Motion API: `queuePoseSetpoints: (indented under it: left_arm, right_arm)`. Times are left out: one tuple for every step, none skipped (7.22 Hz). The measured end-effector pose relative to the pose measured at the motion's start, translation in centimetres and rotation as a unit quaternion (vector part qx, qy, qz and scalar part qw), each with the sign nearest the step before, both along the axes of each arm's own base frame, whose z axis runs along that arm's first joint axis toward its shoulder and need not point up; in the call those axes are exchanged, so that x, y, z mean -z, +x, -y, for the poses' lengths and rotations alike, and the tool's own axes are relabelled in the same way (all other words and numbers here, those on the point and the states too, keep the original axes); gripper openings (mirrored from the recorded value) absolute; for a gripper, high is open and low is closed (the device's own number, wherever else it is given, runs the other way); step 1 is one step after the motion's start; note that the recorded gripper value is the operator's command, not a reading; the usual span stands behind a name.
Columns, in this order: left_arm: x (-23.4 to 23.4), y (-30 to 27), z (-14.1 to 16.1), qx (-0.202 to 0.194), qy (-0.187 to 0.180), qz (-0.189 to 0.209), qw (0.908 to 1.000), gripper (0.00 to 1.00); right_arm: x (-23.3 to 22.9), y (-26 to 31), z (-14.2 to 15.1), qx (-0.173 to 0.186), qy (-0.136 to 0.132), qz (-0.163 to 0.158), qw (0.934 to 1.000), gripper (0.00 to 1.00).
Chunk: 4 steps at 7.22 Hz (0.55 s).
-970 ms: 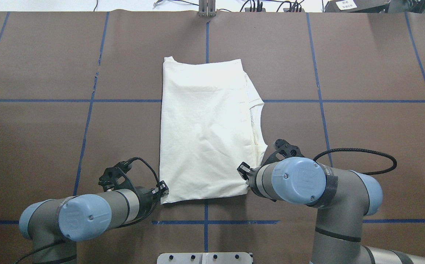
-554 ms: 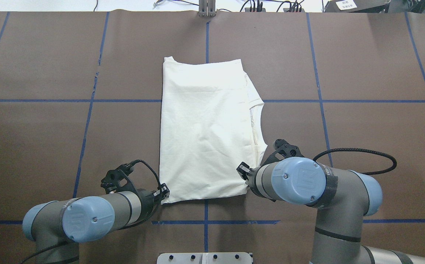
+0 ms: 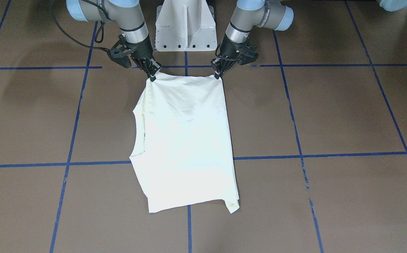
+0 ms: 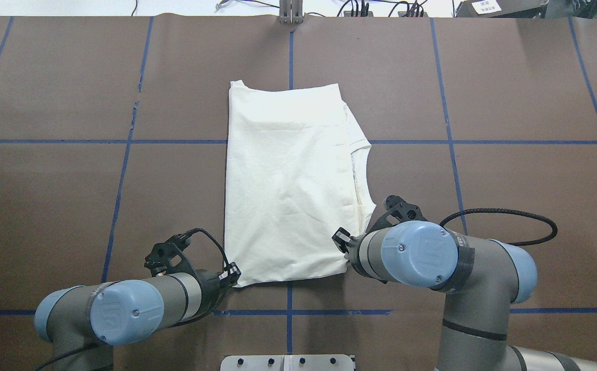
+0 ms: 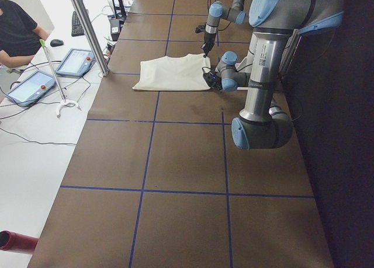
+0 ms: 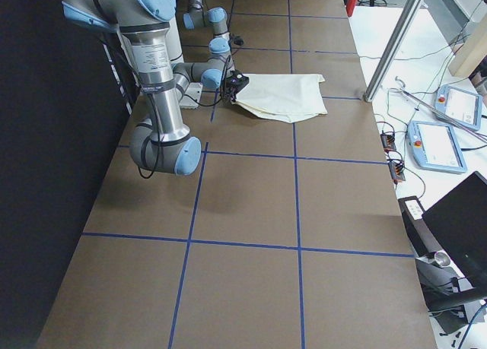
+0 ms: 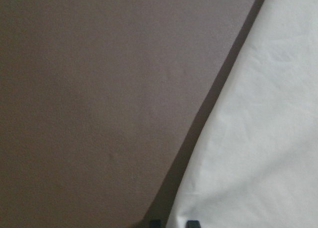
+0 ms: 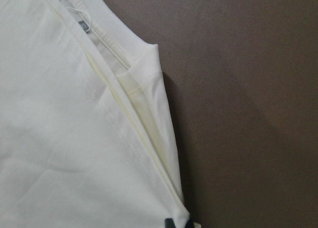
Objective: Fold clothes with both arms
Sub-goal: 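Lower the left gripper to the shirt's near corner beside the right gripper, then grasp the near edge with both grippers and fold it toward the far edge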
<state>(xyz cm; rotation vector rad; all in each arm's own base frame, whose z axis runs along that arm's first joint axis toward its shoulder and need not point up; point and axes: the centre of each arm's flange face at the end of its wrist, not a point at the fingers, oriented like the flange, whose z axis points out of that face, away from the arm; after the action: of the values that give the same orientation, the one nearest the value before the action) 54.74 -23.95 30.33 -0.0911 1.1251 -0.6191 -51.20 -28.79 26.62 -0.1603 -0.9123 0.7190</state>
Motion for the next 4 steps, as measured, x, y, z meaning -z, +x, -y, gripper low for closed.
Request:
queuePoseSetpoints:
  left_arm:
    - [1.1,-0.9,-0.2,-0.002,0.001,-0.012,0.9999,0.0]
    - [2.6,-2.7,-0.5,-0.008,0.001,-0.03,0.9995,0.0]
    - [4.0,-5.4,-1.2,-0.018,-0.001,-0.051,0.9986,0.0]
    - [5.4,-8.1,-1.8,-0.022,-0.007,-0.073,0.9971,0.0]
  right_arm:
    - [0.1,0.1,-0.4,0.003,0.0,0.002,1.0,0.0]
    - [0.2,0.6,-1.8,0.011,-0.002,0.007,0.9999,0.0]
    - [0.6,2.0,-3.8,0.02,-0.005,0.019,0.9996,0.0]
    - [1.7,3.9,-5.6,0.025,-0.013,0.039,0.9989,0.0]
